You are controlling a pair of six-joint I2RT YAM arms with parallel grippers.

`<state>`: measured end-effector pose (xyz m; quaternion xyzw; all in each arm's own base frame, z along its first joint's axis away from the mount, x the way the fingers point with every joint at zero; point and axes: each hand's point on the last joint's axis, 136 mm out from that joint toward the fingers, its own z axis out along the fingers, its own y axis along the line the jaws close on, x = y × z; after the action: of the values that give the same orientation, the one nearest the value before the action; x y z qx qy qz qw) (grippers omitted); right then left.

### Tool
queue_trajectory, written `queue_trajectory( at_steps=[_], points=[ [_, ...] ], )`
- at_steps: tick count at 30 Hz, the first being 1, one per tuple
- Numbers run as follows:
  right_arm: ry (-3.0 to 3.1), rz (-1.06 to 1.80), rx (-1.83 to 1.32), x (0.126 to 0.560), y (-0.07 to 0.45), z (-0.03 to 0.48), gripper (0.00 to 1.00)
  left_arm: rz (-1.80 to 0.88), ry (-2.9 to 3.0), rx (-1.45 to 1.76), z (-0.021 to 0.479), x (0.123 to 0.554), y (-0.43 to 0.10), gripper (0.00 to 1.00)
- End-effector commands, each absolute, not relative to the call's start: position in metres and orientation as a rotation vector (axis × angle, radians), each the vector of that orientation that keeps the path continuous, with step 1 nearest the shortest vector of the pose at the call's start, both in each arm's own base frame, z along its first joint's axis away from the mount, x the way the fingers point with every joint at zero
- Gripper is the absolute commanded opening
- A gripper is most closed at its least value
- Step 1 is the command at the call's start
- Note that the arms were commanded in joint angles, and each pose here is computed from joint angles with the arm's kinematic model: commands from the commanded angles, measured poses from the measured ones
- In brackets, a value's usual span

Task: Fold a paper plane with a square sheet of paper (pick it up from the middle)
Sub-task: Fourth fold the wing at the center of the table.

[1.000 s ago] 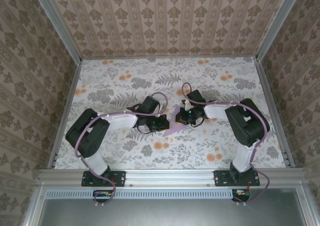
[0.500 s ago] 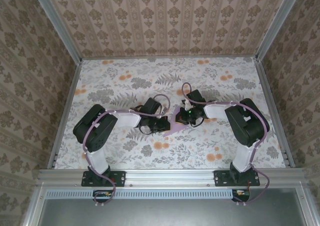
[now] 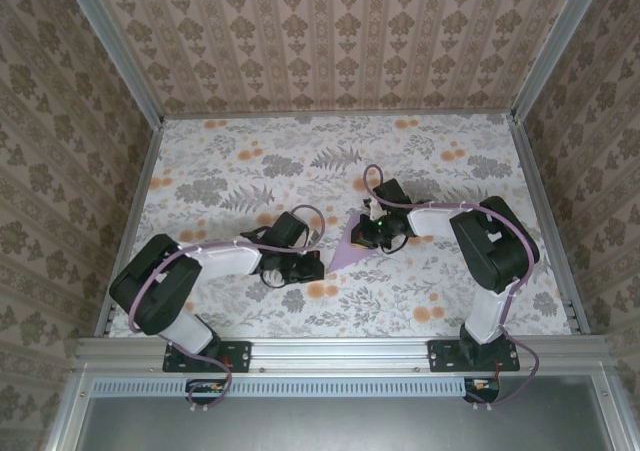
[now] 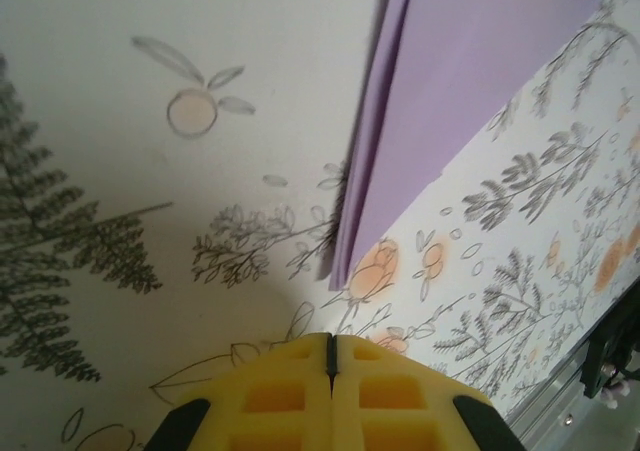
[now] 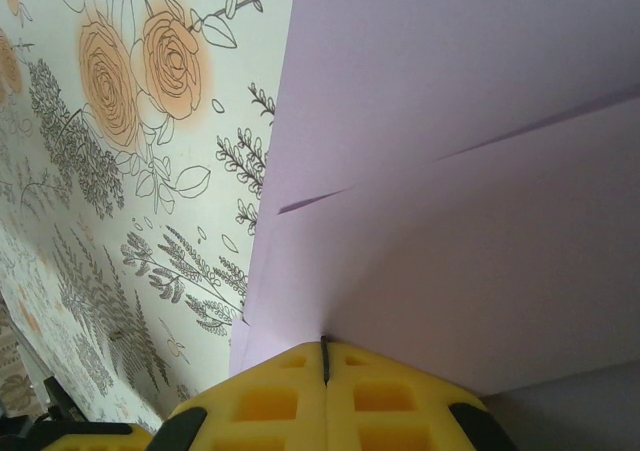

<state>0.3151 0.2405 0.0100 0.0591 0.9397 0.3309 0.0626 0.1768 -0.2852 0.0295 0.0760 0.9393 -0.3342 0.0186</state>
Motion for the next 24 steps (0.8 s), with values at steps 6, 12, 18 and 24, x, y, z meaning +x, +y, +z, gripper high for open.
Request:
queue_trajectory(
  at_steps=[6,12,18,24],
  points=[
    [2.964,0.698,0.262,0.293,0.202,-0.039,0.0,-1.016,2.767,0.283,0.051,0.224,-0.32,0.0],
    [2.923,0.76,0.205,0.298,0.21,-0.027,0.0,-0.943,2.849,0.26,0.022,0.224,-0.318,0.0],
    [2.851,0.836,0.099,0.31,0.222,-0.002,0.0,-0.908,2.91,0.257,0.009,0.21,-0.311,0.0],
    [2.704,1.003,-0.076,0.314,0.246,0.044,0.0,-0.844,2.972,0.223,-0.006,0.199,-0.297,0.0]
  ],
)
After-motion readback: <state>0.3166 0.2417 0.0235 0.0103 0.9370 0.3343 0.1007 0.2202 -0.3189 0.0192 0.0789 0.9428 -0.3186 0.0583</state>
